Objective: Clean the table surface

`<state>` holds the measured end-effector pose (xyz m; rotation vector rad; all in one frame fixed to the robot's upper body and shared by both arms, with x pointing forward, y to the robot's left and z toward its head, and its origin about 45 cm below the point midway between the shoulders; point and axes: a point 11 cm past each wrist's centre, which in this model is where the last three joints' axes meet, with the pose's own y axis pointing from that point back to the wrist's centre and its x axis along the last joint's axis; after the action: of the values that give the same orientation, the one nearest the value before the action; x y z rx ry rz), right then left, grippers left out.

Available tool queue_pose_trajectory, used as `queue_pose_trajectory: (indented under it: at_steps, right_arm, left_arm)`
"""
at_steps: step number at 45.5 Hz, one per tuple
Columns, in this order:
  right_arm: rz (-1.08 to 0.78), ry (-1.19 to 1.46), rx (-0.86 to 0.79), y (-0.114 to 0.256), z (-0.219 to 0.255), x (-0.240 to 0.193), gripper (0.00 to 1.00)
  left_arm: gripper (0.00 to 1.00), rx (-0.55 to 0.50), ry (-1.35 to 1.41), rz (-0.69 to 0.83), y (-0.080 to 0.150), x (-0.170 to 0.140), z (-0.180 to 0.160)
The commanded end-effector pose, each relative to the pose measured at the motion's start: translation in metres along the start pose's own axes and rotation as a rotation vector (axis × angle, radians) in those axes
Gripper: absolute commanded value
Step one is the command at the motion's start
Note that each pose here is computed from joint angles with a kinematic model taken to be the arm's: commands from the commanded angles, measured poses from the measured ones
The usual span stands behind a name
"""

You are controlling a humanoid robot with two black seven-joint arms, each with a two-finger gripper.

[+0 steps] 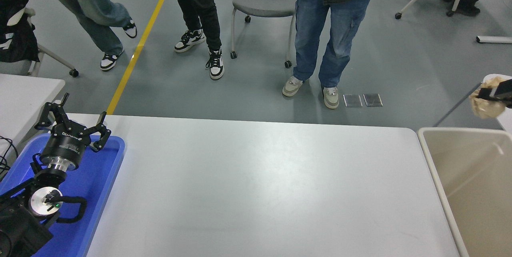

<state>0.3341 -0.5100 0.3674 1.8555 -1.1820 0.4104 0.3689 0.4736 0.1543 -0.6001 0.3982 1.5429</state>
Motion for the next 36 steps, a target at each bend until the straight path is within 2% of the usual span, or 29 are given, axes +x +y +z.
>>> queue_pose_trajectory:
  at_steps: [1,24,28,36]
  right_arm:
    - [0.174,-0.239,-0.062,0.006,0.060,0.008,0.00]
    - [0.488,-0.747,-0.203,-0.042,0.194,-0.067,0.00]
    - [0.553,-0.803,-0.213,-0.039,0.210,-0.071,0.00]
    - [0.557,-0.885,-0.247,-0.054,0.224,-0.111,0.00]
  left_arm:
    - [1.00,-0.001,0.000,0.001,0.000,0.000,0.000]
    - [1.00,-0.001,0.000,0.001,0.000,0.000,0.000]
    - [1.00,-0.001,0.000,0.001,0.000,0.000,0.000]
    - [1.00,-0.002,0.000,0.001,0.000,0.000,0.000]
